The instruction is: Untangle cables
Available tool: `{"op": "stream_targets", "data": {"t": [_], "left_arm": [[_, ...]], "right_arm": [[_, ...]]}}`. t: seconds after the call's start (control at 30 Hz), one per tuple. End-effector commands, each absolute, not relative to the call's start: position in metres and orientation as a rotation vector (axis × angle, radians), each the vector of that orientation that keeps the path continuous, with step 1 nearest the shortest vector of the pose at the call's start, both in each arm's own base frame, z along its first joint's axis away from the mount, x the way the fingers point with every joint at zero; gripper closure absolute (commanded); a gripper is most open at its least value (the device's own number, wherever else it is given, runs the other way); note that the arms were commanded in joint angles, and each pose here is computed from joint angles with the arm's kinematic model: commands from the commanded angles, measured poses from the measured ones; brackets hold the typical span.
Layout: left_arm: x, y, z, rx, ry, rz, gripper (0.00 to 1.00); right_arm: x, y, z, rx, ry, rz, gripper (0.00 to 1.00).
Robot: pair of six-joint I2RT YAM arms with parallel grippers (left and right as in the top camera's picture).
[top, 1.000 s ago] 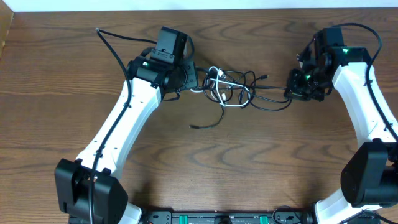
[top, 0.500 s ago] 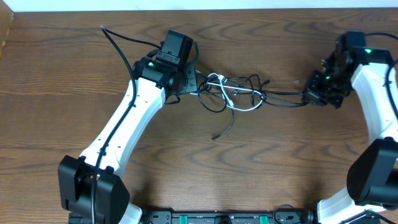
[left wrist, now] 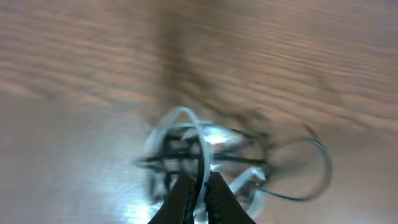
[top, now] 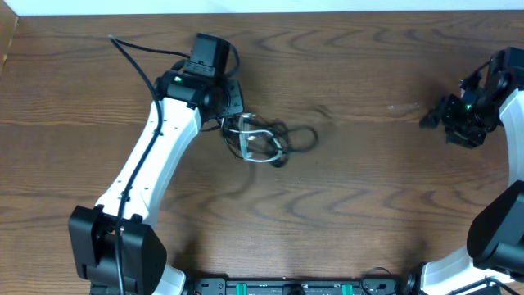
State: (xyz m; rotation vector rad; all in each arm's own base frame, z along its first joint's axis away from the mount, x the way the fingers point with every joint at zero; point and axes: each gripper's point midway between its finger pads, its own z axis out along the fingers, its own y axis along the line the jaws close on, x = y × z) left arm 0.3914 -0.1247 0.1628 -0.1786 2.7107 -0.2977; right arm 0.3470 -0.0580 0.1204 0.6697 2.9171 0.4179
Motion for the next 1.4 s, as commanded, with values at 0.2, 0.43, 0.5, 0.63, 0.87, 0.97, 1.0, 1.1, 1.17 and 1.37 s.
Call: {"op": "stream_targets", "data": {"t": [0.2,0.43,0.5,0.63,0.87,0.97,1.0,1.1,1.17,1.37], "left_arm": [[0.377,-0.192,0.189,0.099,2.673,-0.792,0.92],[0.375,-0.237,0.229,0.281,2.488,-1.16,0.92],[0.376,-0.246,0.241,0.327,2.425,-1.235,0.92],[0.376,-0.252,0.249,0.328,2.395,-1.279,0.92],[0.369,-0.264,0.245,0.334,2.424,-1.262,0.92],[0.38,-0.248,0.226,0.2,2.504,-1.085,0.92],[0.385,-0.234,0.214,0.084,2.558,-0.978,0.92],[0.391,-0.187,0.183,-0.198,2.66,-0.622,0.92],[0.39,-0.178,0.174,-0.222,2.686,-0.546,0.92],[0.39,-0.182,0.138,-0.23,2.778,-0.505,0.76]], "right_arm": [[0.36,-0.008,0.145,0.33,2.804,0.823,0.2],[0.368,0.033,0.157,0.168,2.747,0.964,0.2],[0.37,0.047,0.16,0.117,2.736,0.992,0.2],[0.376,0.085,0.175,-0.023,2.649,1.131,0.23],[0.384,0.124,0.184,-0.114,2.592,1.189,0.27],[0.388,0.127,0.177,-0.055,2.637,1.116,0.29],[0.391,0.121,0.17,0.013,2.678,1.042,0.29],[0.393,0.101,0.156,0.168,2.748,0.874,0.27],[0.395,0.093,0.153,0.19,2.751,0.836,0.27],[0.397,0.087,0.153,0.202,2.745,0.823,0.24]]}}
